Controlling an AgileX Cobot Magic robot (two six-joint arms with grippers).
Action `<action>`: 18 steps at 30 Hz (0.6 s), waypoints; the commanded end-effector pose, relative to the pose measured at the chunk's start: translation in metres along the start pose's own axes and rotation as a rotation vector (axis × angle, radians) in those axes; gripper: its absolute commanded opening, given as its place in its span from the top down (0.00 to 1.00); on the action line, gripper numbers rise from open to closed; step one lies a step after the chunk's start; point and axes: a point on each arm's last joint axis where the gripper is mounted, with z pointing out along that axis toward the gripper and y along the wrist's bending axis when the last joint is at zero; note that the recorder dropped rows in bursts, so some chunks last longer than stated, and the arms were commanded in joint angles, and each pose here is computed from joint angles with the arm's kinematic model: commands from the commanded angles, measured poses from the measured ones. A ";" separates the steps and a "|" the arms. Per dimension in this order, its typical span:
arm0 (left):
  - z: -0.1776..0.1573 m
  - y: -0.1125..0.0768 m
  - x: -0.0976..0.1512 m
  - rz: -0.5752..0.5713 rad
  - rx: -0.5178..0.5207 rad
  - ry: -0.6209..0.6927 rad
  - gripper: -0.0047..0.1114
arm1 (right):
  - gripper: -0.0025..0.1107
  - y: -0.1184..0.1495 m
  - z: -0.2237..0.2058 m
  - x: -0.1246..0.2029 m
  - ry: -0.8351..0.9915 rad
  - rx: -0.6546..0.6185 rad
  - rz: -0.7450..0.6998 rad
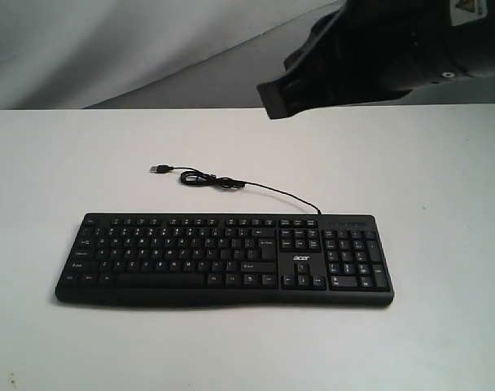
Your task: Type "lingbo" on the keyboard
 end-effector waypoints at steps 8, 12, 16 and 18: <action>0.000 0.000 0.001 -0.012 0.001 -0.003 0.96 | 0.98 -0.014 -0.058 0.047 -0.065 -0.007 0.127; 0.000 0.000 0.001 -0.012 0.001 -0.003 0.96 | 0.98 -0.040 -0.081 0.085 -0.087 0.132 0.210; 0.000 0.000 0.001 -0.012 0.001 -0.003 0.96 | 0.98 -0.057 -0.108 0.131 -0.122 0.316 0.292; 0.000 0.000 0.001 -0.012 0.001 -0.003 0.96 | 0.98 -0.061 -0.117 0.154 -0.127 0.417 0.296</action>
